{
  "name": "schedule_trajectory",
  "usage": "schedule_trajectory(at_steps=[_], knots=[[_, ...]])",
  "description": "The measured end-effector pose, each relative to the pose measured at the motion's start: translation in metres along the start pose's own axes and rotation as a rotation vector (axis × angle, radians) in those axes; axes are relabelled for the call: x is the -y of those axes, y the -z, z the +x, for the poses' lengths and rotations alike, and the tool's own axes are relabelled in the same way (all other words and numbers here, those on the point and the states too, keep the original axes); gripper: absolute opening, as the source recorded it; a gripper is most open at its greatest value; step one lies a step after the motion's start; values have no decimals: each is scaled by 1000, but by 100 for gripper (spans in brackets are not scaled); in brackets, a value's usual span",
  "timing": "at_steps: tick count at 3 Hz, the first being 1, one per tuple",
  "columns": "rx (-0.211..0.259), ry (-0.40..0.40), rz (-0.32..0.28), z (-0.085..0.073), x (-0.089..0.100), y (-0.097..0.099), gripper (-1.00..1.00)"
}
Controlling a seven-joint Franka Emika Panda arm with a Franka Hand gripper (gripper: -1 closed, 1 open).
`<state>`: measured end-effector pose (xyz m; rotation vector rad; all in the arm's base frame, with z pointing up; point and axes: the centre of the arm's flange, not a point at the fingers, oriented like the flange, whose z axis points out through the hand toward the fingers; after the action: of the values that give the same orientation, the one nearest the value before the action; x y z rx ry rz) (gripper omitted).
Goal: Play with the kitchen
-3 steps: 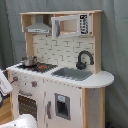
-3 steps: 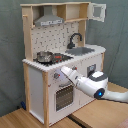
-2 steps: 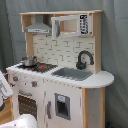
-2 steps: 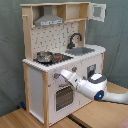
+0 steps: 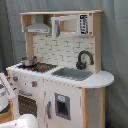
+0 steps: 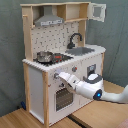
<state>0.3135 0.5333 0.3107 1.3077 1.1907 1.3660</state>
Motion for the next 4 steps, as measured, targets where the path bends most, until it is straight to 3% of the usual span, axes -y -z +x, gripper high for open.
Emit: schedule_trajectory(at_steps=[1,2,3,4], knots=[[-55,-39,16,-1,-12,-10,100],[-77,-112,39,-7,-13,-22,100],[-63,-175,22,-11,-24,-34,100],[-62,-176,22,-11,-24,-34,-100]])
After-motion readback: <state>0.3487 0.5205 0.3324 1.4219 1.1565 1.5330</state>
